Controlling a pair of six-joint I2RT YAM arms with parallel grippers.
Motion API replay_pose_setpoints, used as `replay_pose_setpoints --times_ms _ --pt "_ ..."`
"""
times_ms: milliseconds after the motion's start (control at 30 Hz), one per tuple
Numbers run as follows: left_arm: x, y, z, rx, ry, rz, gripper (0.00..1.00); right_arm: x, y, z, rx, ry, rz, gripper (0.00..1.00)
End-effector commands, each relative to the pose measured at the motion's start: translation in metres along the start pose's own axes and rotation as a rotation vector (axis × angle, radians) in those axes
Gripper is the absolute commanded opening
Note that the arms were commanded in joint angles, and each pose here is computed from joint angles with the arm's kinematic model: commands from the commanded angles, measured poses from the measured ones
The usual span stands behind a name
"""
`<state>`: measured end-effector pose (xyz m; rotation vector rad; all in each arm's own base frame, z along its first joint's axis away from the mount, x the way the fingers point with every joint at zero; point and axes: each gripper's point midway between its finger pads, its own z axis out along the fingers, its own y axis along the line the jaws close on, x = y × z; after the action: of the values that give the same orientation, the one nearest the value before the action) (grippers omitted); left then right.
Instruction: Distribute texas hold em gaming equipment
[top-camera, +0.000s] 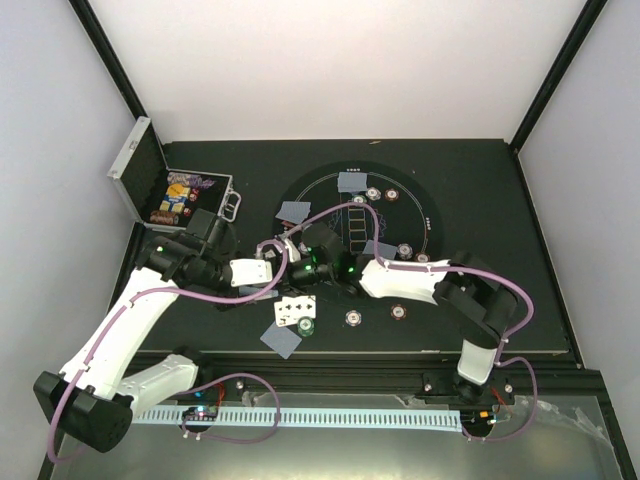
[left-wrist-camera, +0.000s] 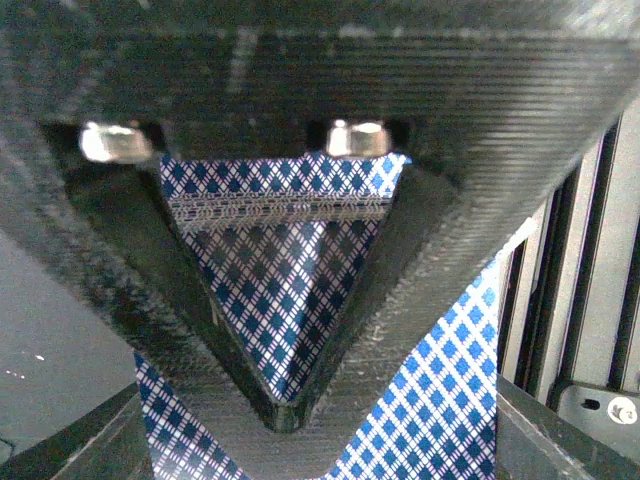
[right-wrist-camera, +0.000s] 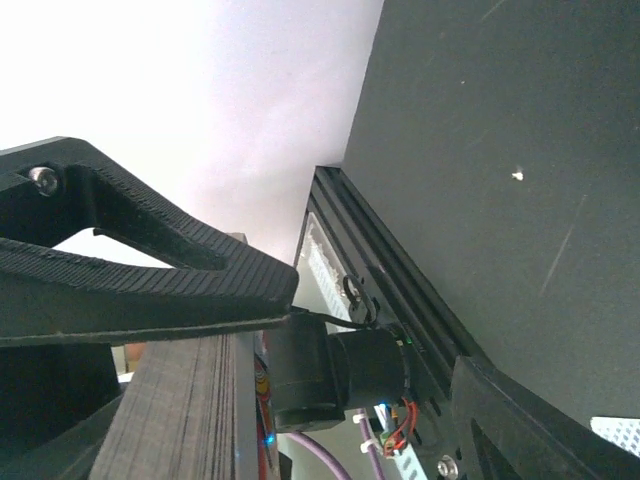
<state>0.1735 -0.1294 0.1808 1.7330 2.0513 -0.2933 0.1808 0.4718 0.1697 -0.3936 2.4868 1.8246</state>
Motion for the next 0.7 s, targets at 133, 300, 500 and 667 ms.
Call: replay_pose_setpoints --times_ms 133,300,500,667 --pt "-0.012 0.003 -0.012 -0.027 -0.041 0.033 0.02 -0.003 -0.02 -0.007 -0.018 -0.008 0.03 0.61" --pt "-0.011 0.004 -0.012 -0.035 -0.039 0.035 0.01 -0.002 -0.038 -0.025 0.015 -0.026 0.044 0.57" --pt "-0.01 0.004 -0.009 -0.028 -0.037 0.031 0.01 0.001 -0.029 -0.036 0.015 -0.038 0.021 0.47" --pt "-0.01 0.005 -0.009 -0.028 -0.037 0.026 0.02 -0.001 -0.016 -0.044 0.008 -0.061 0.003 0.29"
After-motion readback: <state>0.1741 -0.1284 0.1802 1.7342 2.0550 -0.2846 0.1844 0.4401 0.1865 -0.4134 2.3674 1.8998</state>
